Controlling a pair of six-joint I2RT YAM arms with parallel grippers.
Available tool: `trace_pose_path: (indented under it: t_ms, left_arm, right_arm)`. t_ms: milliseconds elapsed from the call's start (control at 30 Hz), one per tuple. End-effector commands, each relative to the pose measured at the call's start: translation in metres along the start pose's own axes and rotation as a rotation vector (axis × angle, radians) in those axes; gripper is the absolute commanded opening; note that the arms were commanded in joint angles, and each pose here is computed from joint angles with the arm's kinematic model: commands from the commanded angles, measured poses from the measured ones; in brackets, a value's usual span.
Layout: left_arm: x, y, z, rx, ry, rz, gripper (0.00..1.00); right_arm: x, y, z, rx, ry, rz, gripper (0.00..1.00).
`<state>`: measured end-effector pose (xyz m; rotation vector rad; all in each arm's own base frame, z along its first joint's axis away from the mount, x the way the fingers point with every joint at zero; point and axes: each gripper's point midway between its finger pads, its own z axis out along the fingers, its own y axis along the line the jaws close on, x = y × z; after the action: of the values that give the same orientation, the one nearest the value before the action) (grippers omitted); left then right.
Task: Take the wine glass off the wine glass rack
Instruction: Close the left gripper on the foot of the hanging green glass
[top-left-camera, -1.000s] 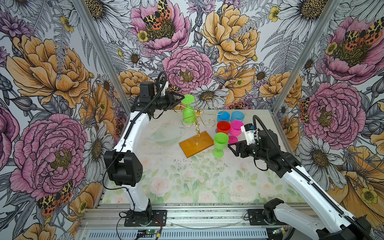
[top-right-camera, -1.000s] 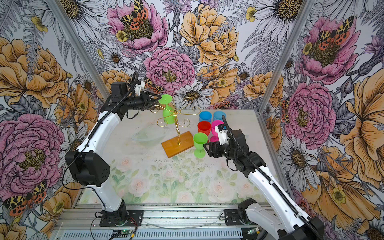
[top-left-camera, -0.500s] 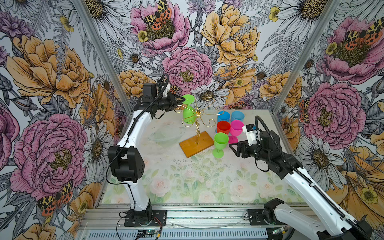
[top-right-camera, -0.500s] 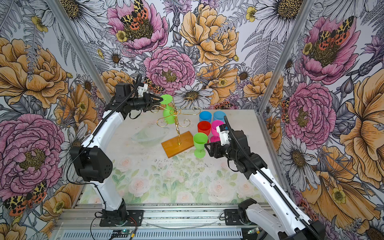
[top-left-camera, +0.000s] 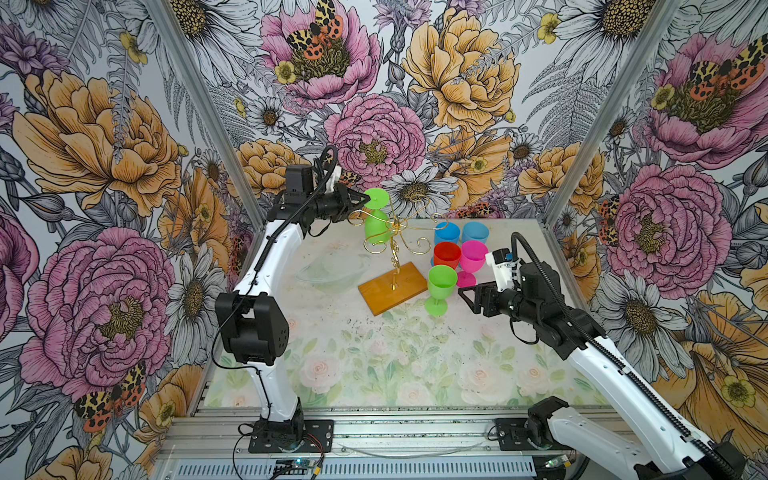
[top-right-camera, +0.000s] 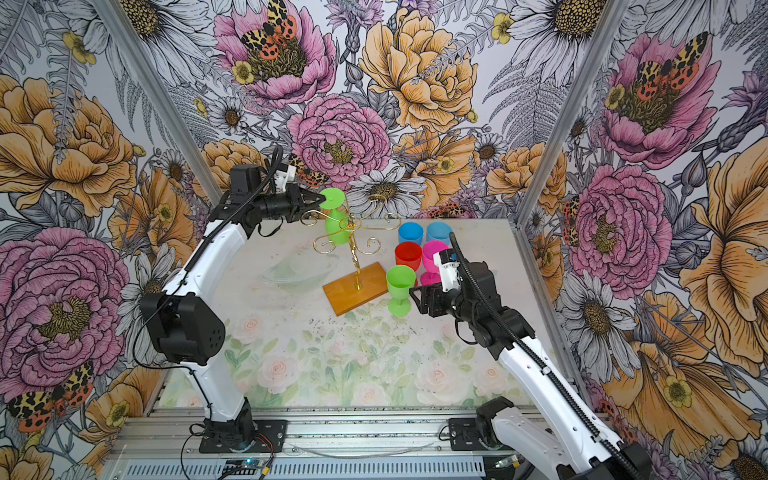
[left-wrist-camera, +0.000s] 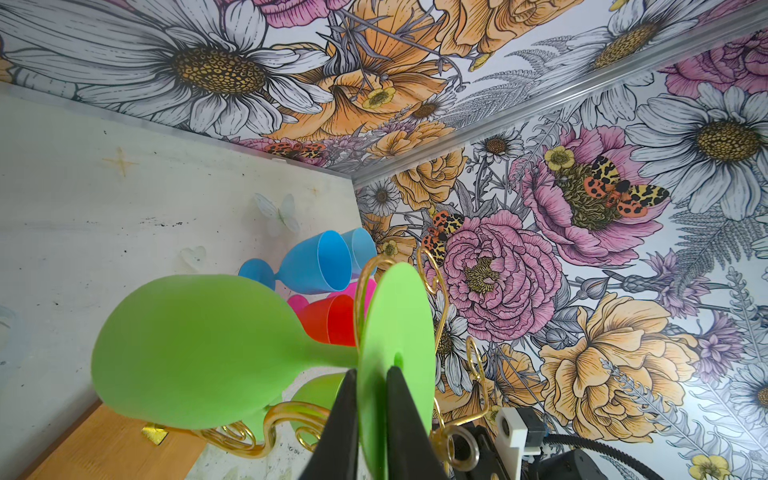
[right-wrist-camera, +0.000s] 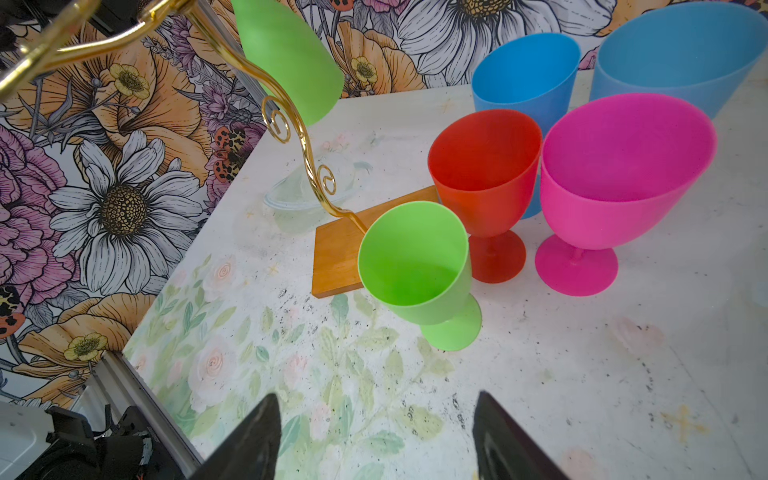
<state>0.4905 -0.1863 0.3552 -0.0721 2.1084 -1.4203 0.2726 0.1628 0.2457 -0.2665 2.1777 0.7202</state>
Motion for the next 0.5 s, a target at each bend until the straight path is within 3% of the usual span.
trace_pose_path:
  t_ms: [0, 467]
  left_arm:
    - [-0.002, -0.016, -0.003, 0.028, -0.001, 0.008, 0.14]
    - [-0.001, -0.026, -0.008, 0.046, -0.002, 0.003, 0.06]
  right_arm:
    - [-0.007, 0.002, -0.004, -0.015, -0.041, -0.001, 0.74]
    - [-0.006, 0.003, -0.005, -0.021, -0.044, 0.009, 0.74]
